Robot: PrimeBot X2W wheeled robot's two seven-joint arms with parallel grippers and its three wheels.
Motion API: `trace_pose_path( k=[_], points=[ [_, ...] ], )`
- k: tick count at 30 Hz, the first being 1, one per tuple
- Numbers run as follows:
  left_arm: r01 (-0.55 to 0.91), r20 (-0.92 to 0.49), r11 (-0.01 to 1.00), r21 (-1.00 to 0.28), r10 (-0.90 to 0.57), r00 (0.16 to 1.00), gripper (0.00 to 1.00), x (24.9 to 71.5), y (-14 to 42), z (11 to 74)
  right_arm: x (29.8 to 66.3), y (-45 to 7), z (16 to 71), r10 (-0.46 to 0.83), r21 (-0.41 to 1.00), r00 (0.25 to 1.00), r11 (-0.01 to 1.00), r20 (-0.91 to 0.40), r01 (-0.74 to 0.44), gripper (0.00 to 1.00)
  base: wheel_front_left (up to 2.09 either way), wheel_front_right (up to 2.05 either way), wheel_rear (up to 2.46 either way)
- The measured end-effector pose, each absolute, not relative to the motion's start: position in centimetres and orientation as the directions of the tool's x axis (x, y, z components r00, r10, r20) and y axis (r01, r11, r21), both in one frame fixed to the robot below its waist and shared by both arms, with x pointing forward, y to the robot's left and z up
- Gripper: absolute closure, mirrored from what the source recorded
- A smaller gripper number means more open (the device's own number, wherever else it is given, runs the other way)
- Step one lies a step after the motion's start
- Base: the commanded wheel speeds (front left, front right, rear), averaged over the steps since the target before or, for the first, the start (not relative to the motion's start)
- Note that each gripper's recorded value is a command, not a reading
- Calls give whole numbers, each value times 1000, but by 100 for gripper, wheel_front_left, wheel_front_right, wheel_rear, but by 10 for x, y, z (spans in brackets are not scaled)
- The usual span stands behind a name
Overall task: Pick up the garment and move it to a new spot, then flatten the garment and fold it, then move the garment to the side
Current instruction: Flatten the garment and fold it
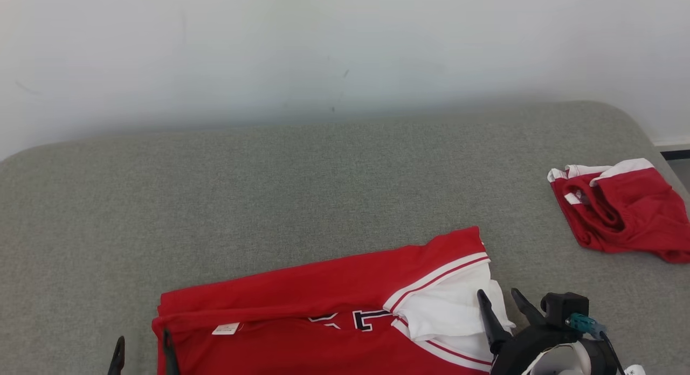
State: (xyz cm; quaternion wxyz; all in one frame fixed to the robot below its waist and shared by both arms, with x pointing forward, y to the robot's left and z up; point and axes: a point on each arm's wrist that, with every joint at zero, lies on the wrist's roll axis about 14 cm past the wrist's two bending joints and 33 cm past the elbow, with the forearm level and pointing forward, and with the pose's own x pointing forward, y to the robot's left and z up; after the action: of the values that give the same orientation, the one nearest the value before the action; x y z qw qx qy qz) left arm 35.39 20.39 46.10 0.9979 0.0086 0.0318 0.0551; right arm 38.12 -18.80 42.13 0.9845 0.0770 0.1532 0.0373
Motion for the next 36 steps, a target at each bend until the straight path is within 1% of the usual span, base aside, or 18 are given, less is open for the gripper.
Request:
trace_pose_path(
  k=[6,11,17,23,24,26,36],
  points=[
    [-118,-86,993,10,118,989,0,353,205,454,384,-189,399,90,159,917,987,-389,-29,0,0,0,0],
    [-131,-100,991,4,131,986,0,354,209,449,387,-175,385,113,198,890,980,-442,-26,0,0,0,0],
    [-148,-103,989,-1,147,984,0,357,213,448,394,-151,383,167,277,882,960,-441,-44,0,0,0,0],
    [-148,-119,989,0,147,982,0,355,214,443,394,-139,378,205,290,866,954,-455,-73,0,0,0,0],
    [-147,-121,989,-1,146,982,0,355,214,442,393,-139,377,208,283,863,956,-460,-79,10,0,0,0],
    [-146,-125,989,-2,145,982,0,355,214,441,394,-143,375,202,276,863,958,-462,-76,100,0,0,0],
    [-136,-130,991,-16,133,983,0,355,210,440,399,-188,379,87,230,901,973,-426,15,100,0,0,0]
  ],
)
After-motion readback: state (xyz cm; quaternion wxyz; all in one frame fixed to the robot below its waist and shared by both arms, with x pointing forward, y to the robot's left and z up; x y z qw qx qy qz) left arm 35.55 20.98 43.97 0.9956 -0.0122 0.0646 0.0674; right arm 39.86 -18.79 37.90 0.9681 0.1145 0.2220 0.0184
